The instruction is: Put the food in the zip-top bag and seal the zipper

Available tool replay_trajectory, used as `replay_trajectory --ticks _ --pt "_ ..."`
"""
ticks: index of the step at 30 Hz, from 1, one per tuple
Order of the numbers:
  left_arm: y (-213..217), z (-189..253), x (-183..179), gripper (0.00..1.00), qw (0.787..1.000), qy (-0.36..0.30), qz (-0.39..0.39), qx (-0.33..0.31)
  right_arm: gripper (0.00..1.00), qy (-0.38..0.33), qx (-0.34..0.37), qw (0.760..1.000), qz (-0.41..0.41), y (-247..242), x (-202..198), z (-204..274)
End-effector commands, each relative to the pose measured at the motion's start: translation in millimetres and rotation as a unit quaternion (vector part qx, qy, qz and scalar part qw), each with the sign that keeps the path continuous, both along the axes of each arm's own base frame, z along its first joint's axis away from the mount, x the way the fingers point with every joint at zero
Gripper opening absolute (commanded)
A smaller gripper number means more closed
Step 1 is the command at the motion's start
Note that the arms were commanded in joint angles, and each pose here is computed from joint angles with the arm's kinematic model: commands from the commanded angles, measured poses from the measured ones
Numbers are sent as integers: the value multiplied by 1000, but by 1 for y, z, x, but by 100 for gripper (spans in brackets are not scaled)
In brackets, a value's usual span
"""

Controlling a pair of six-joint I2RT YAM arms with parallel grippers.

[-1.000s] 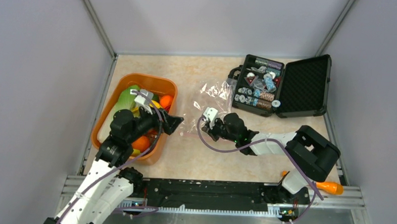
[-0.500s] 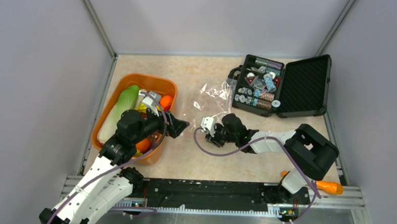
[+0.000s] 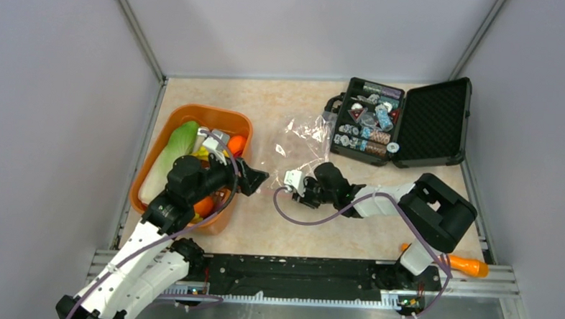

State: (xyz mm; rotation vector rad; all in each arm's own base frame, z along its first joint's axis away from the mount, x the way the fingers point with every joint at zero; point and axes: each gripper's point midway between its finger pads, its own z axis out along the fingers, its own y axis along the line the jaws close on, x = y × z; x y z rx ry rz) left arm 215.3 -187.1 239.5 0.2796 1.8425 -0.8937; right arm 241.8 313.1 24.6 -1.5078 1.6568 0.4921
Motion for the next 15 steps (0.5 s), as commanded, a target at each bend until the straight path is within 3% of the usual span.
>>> replay_trajectory --ticks 1,5,9,15 --pt "-1 21 6 99 999 -35 3 -6 30 -33 -3 999 -15 1 17 2" --pt "-1 20 6 99 999 -34 2 -6 7 -35 8 999 -24 2 19 4" --pt "-3 19 8 99 999 -32 -2 -5 0 -32 32 999 -29 5 17 10" --pt "-5 15 9 99 1000 -28 -6 -2 0 -23 83 995 -52 8 24 29"
